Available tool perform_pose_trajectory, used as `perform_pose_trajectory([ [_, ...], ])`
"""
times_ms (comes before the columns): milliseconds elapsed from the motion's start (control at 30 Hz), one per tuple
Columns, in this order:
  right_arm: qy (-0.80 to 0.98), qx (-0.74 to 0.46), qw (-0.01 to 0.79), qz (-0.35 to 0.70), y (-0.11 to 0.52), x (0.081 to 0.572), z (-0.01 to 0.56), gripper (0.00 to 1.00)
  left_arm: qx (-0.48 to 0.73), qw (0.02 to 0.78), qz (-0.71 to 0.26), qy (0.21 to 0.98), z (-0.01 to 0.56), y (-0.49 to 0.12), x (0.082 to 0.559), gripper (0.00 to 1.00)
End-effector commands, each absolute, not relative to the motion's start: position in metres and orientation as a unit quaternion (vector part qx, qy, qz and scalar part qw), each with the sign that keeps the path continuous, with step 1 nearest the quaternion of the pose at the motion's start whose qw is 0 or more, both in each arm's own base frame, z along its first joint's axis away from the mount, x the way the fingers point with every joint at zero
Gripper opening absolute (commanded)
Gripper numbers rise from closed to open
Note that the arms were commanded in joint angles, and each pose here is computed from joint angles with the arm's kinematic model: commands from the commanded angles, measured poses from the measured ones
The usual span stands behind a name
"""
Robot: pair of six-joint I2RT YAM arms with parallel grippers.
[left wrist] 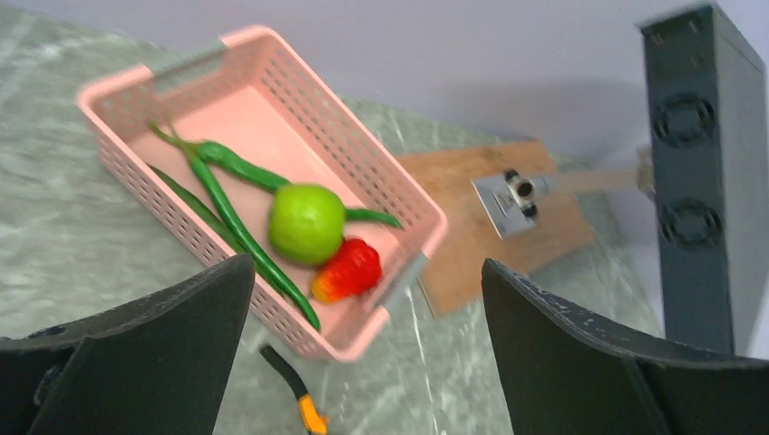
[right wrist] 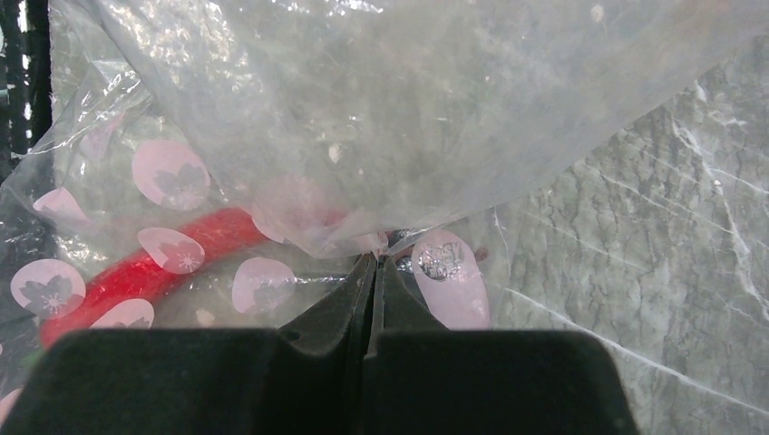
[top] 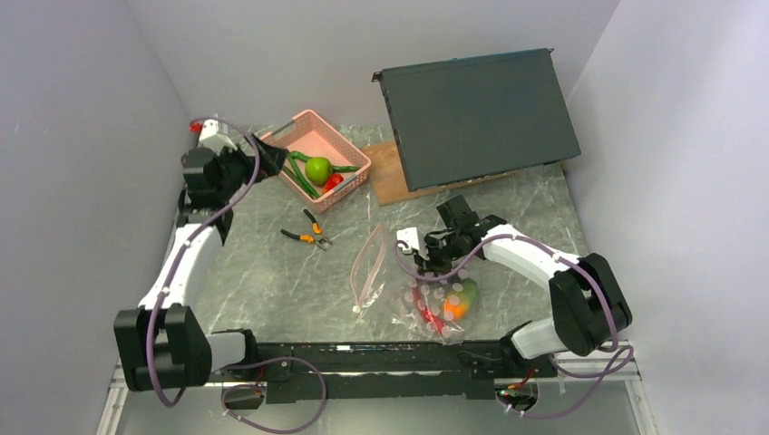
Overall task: Open the zip-top bag and remove the fake food
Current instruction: Place the fake vegetable in the bin, then pick up the fake fruit from the zipper food storage bag.
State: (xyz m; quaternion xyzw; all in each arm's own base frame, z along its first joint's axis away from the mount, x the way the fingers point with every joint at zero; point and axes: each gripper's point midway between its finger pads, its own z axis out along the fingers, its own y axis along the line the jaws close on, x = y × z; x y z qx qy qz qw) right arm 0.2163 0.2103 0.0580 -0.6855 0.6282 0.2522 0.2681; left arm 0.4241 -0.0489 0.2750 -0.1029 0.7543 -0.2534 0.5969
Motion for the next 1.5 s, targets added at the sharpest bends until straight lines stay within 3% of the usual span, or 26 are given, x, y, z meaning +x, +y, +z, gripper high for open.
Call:
perform_pose_trajectory([
  [0, 0.606, -0.695, 0.282, 0.263, 0.213, 0.209, 0.070, 0.01, -0.041, 0.548, -0.372, 0.748, 0.252, -0.094, 0.377, 0.99],
  [300, 0.583, -0.705, 0.291, 0.281, 0.210, 0.197, 0.090, 0.38, 0.051, 0.482, -0.418, 0.768, 0.203, -0.174, 0.261, 0.95],
  [667, 0.557, -0.720, 0.325, 0.255, 0.181, 0.180, 0.108, 0.68, 0.068, 0.464, -0.445, 0.763, 0.173, -0.200, 0.197, 0.75],
  [833, 0.605, -0.690, 0.323, 0.231, 0.163, 0.176, 0.114, 0.71, 0.088, 0.456, -0.482, 0.743, 0.182, -0.219, 0.182, 0.76],
  [1000, 0.664, -0.641, 0.331, 0.199, 0.145, 0.189, 0.107, 0.73, 0.101, 0.448, -0.499, 0.735, 0.186, -0.238, 0.176, 0.85],
  [1233, 0.682, -0.613, 0.338, 0.209, 0.148, 0.192, 0.101, 0.73, 0.103, 0.414, -0.459, 0.779, 0.163, -0.264, 0.184, 0.84],
  [1467, 0.709, -0.590, 0.342, 0.182, 0.139, 0.199, 0.091, 0.76, 0.112, 0.400, -0.454, 0.788, 0.157, -0.282, 0.183, 0.53],
])
